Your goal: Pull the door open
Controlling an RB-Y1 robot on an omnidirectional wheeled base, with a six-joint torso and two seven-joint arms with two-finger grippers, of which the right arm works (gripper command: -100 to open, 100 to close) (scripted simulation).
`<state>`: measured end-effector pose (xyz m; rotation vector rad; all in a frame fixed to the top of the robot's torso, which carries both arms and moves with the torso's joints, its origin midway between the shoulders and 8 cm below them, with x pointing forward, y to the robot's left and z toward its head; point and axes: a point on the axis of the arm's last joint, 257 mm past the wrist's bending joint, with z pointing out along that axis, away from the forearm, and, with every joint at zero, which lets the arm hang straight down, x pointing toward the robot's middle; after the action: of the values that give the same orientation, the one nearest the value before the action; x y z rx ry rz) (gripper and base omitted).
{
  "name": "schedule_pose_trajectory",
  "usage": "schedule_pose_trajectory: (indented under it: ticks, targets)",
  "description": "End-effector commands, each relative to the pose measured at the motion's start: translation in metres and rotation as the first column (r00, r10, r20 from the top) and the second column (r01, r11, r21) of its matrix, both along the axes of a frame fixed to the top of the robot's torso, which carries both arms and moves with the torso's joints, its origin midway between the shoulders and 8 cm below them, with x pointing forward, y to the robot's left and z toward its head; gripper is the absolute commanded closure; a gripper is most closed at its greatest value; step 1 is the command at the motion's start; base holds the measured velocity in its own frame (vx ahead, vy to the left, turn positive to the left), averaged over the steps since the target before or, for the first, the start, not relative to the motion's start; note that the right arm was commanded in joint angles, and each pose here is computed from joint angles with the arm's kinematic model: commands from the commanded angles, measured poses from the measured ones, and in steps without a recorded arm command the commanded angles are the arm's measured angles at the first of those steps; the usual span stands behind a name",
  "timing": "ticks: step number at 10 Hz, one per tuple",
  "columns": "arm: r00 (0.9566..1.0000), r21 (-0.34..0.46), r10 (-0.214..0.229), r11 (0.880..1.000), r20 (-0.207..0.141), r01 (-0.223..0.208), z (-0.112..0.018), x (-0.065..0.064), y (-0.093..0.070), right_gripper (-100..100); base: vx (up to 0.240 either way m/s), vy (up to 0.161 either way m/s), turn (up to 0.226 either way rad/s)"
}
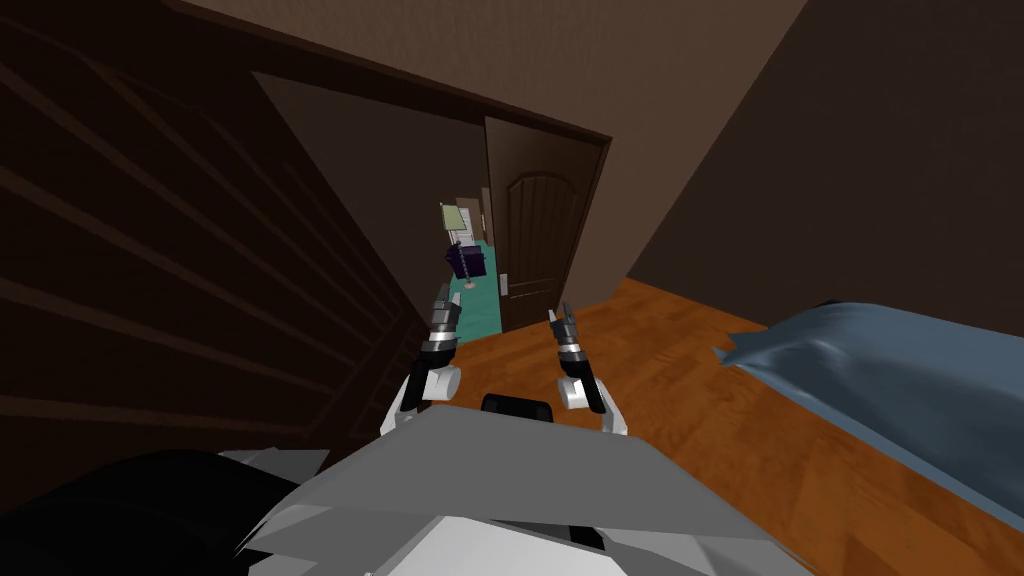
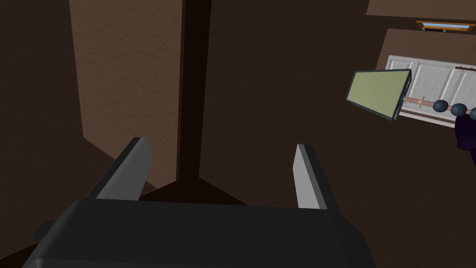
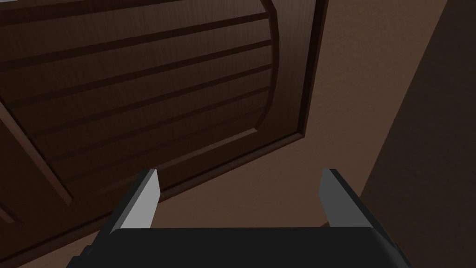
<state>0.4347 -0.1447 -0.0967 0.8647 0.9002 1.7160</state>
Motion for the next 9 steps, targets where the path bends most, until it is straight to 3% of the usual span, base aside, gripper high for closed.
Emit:
schedule_pose_trajectory:
  ticks: [1,4,5,9]
  targets:
    - [0.9994,0.000,0.032,0.999,-0.016,-0.032,-0.008,0.007,0.012,-100,0.100,0.059,-0.091]
    - [0.9947,-0.003,0.092,0.996,-0.046,-0.092,-0.023,0.017,0.037,-100,0.098,0.070,-0.087]
    - [0.9947,-0.003,0.092,0.996,-0.046,-0.092,-0.023,0.017,0.037,-100,0.052,0.044,-0.034]
    - [0.9818,-0.013,0.168,0.985,-0.088,-0.170,-0.045,0.028,0.069,-100,0.071,0.061,-0.092]
